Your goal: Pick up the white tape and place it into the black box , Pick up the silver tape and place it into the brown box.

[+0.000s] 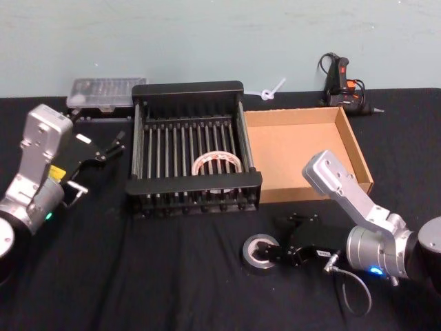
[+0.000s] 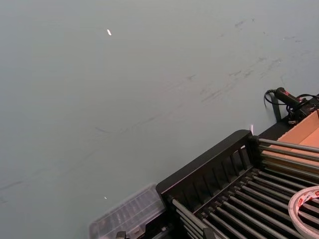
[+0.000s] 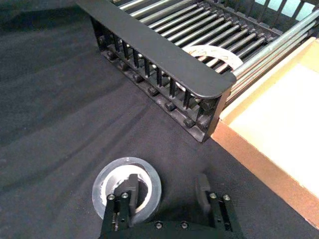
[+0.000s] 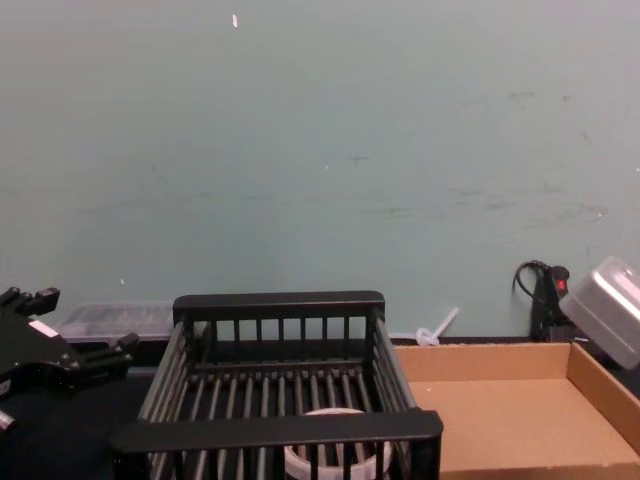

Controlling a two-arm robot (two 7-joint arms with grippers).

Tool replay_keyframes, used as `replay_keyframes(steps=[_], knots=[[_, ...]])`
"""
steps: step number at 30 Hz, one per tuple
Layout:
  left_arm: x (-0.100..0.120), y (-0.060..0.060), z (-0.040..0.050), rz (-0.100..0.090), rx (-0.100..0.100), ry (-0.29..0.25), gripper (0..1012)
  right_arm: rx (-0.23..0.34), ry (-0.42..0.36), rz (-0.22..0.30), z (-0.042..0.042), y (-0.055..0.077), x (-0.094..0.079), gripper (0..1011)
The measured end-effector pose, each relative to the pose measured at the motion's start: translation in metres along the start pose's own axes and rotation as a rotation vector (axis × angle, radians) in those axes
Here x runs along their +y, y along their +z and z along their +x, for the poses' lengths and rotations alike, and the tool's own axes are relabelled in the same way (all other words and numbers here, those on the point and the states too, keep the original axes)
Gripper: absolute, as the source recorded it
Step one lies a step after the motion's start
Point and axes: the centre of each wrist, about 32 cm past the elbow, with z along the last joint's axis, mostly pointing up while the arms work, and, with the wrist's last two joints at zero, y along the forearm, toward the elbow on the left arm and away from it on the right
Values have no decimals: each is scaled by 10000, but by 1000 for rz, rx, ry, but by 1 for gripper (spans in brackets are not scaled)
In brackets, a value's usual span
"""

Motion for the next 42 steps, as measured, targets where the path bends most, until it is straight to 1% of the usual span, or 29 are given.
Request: replay_keyframes(steps=[2, 4, 5, 8, 9, 11, 12, 14, 15, 16, 18, 20, 33, 38, 42], knots=[[0, 0, 0, 0, 0, 0, 1001, 0, 0, 0, 0, 1, 0, 677], [0, 0, 0, 0, 0, 0, 1001, 0, 0, 0, 0, 1, 0, 637], [0, 0, 0, 0, 0, 0, 1001, 0, 0, 0, -1, 1, 0, 575], [0, 0, 0, 0, 0, 0, 1001, 0, 0, 0, -1, 1, 0, 514], [0, 0, 0, 0, 0, 0, 1001, 0, 1, 1, -1, 1, 0, 453], [0, 0, 0, 0, 0, 0, 1001, 0, 1, 1, 0, 1, 0, 414], [0, 0, 0, 0, 0, 0, 1001, 0, 1, 1, -1, 1, 0, 358], [0, 0, 0, 0, 0, 0, 1001, 0, 0, 1, -1, 1, 0, 300], [0, 0, 0, 0, 0, 0, 1001, 0, 1, 1, -1, 1, 0, 300], [0, 0, 0, 0, 0, 0, 1001, 0, 1, 1, -1, 1, 0, 230], [0, 0, 0, 0, 0, 0, 1001, 0, 1, 1, -1, 1, 0, 173], [0, 0, 0, 0, 0, 0, 1001, 0, 0, 1, 0, 1, 0, 159], [0, 0, 0, 0, 0, 0, 1001, 4, -3, 3, 3, 0, -5, 159], [0, 0, 0, 0, 0, 0, 1001, 11, -15, 19, 16, 18, -31, 159], [0, 0, 0, 0, 0, 0, 1002, 14, -45, 46, 50, 53, -86, 158]])
